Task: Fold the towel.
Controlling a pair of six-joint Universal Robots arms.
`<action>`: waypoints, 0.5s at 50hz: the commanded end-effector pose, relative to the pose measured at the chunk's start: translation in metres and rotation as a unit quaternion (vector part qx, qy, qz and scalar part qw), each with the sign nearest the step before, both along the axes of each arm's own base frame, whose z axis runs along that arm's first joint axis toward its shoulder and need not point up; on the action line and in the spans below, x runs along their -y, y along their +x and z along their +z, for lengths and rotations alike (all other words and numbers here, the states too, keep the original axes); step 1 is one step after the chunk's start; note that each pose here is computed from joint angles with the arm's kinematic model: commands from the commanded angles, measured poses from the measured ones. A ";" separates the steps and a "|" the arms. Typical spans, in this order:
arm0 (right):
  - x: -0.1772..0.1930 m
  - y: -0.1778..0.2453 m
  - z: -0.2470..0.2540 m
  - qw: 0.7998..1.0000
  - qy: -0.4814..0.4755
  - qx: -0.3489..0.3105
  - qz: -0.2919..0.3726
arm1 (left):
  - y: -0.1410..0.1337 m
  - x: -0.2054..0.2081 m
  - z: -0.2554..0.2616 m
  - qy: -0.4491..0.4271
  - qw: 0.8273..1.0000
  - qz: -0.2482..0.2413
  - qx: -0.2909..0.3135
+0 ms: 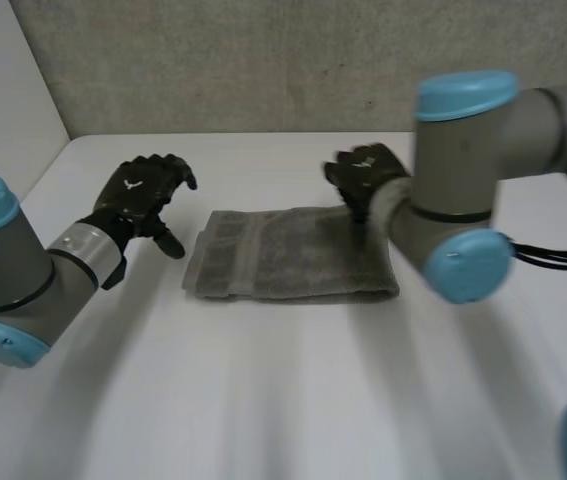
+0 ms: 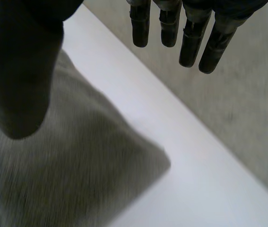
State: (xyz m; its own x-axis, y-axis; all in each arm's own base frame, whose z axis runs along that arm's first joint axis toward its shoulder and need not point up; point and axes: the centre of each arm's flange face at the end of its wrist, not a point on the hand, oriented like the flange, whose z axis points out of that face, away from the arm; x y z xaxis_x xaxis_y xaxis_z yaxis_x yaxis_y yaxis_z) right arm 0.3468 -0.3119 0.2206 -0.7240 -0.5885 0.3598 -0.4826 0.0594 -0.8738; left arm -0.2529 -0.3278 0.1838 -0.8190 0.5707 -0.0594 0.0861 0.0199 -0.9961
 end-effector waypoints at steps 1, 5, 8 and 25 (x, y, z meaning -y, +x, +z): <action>0.004 -0.062 -0.036 0.997 0.065 0.021 -0.028 | -0.012 -0.016 -0.003 0.010 1.000 -0.022 -0.003; 0.001 -0.074 -0.054 0.997 0.061 0.031 -0.034 | -0.012 -0.017 -0.004 0.011 1.000 -0.022 -0.002; -0.001 -0.077 -0.069 0.997 0.057 0.038 -0.038 | -0.012 -0.017 -0.003 0.010 1.000 -0.021 -0.002; -0.001 -0.070 -0.097 0.984 0.092 0.139 -0.064 | -0.010 -0.020 -0.008 0.019 1.000 -0.021 0.000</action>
State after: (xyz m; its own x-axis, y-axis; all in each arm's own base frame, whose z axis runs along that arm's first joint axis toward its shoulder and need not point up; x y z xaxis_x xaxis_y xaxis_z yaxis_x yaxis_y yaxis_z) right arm 0.2751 -0.3105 0.1318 -0.8444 -0.5312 0.0691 -0.2451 0.2685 -0.9316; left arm -0.2633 -0.3085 0.1763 -0.7947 0.6058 -0.0389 0.0877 0.0511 -0.9948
